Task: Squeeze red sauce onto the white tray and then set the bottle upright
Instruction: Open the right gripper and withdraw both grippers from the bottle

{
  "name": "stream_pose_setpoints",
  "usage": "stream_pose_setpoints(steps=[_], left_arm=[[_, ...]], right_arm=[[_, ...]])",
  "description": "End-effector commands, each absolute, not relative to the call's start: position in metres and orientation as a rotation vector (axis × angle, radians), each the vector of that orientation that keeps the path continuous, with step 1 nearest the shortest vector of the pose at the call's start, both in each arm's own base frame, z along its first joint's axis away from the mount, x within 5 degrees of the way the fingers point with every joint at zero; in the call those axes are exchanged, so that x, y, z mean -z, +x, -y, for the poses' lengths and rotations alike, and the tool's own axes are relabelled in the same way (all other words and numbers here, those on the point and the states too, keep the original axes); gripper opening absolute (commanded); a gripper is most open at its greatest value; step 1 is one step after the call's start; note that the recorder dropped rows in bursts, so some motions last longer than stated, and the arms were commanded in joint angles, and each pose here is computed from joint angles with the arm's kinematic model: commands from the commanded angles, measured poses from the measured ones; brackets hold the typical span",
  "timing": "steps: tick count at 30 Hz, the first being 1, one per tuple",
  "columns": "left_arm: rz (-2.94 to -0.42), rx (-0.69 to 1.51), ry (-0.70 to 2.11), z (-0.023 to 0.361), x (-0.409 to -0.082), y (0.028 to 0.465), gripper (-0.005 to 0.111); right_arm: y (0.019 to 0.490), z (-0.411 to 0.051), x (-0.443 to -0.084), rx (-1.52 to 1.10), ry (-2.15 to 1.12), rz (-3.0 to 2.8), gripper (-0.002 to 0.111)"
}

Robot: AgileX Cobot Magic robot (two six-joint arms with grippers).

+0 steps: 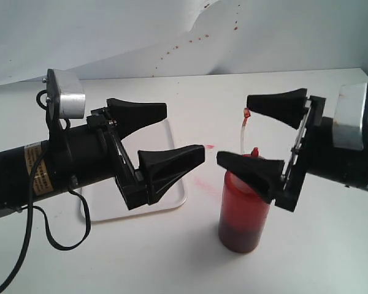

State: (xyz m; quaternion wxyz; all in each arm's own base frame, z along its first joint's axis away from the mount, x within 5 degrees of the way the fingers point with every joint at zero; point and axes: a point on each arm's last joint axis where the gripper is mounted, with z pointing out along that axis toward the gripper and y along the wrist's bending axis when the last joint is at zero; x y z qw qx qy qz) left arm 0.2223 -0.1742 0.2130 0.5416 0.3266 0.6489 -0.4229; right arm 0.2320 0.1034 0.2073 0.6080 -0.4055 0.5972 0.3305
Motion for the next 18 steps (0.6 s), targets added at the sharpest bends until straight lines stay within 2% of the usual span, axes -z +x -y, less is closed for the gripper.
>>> stream_pose_setpoints(steps=[1, 6, 9, 11, 12, 13, 14, 15, 16, 17, 18], left_arm=[[-1.522, 1.020, 0.743, 0.175, -0.218, 0.224, 0.104], [-1.484, 1.041, 0.686, 0.174, -0.223, 0.226, 0.104], [-1.439, 1.042, 0.673, 0.173, -0.234, 0.224, 0.104], [-1.412, 1.035, 0.675, 0.171, -0.241, 0.221, 0.104], [-1.391, 1.018, 0.678, 0.169, -0.250, 0.218, 0.096], [-1.391, 0.995, 0.680, 0.167, -0.255, 0.216, 0.089], [-1.399, 0.936, 0.682, 0.162, -0.266, 0.211, 0.065], [-1.403, 0.905, 0.679, 0.158, -0.273, 0.208, 0.052], [-1.450, 0.805, 0.669, 0.149, -0.282, 0.203, 0.014], [-1.484, 0.727, 0.658, 0.142, -0.288, 0.199, 0.001], [-1.510, 0.674, 0.617, 0.134, -0.296, 0.194, 0.000]], right_arm=[[0.234, -0.099, -0.231, -0.733, -0.796, -1.328, 0.105], [0.227, -0.092, -0.261, -0.773, -0.628, -1.277, 0.105], [0.214, -0.085, -0.291, -0.756, -0.534, -1.170, 0.097], [0.206, -0.081, -0.306, -0.736, -0.493, -1.107, 0.087], [0.197, -0.076, -0.321, -0.699, -0.457, -1.036, 0.071], [0.193, -0.073, -0.328, -0.667, -0.448, -0.997, 0.060], [0.184, -0.070, -0.338, -0.570, -0.462, -0.942, 0.034], [0.182, -0.068, -0.340, -0.516, -0.473, -0.939, 0.021], [0.179, -0.064, -0.343, -0.403, -0.470, -0.961, 0.000], [0.179, -0.058, -0.344, -0.364, -0.415, -1.012, 0.000], [0.181, -0.051, -0.343, -0.340, -0.322, -1.087, 0.000]])
